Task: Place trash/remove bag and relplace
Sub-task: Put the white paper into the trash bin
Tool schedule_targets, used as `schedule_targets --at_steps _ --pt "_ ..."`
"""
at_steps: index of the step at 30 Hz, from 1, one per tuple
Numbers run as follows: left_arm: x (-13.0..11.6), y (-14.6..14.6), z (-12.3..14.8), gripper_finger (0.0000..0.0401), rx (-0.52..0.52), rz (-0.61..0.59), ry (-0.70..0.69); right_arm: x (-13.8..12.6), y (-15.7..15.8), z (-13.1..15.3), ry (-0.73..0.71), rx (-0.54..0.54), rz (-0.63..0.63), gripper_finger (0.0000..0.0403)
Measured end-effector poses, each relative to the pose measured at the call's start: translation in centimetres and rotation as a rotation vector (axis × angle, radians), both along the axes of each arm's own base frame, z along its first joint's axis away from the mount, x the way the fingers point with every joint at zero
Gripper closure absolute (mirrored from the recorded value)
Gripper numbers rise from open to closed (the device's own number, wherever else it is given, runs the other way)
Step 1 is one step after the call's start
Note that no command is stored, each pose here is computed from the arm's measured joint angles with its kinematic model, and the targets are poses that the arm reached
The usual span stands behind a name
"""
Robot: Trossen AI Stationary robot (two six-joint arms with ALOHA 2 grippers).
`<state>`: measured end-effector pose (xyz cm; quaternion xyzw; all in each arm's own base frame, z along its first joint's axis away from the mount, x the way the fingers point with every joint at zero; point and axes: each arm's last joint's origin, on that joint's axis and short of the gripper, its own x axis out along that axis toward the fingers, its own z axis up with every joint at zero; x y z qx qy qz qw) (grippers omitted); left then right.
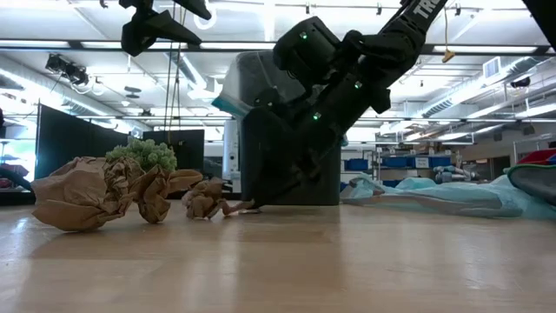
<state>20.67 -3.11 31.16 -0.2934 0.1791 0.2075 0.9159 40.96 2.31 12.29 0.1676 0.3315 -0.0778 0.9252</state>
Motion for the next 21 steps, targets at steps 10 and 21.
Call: schedule_targets --at_steps 10,21 --pt "0.0 0.0 0.0 0.0194 0.01 0.006 0.002 -0.9 3.3 2.0 -0.009 -0.153 0.097 0.0375" --pt "-0.1 0.0 -0.4 0.0194 0.018 0.004 0.026 -1.6 4.8 2.2 0.044 -0.35 0.223 0.0223"
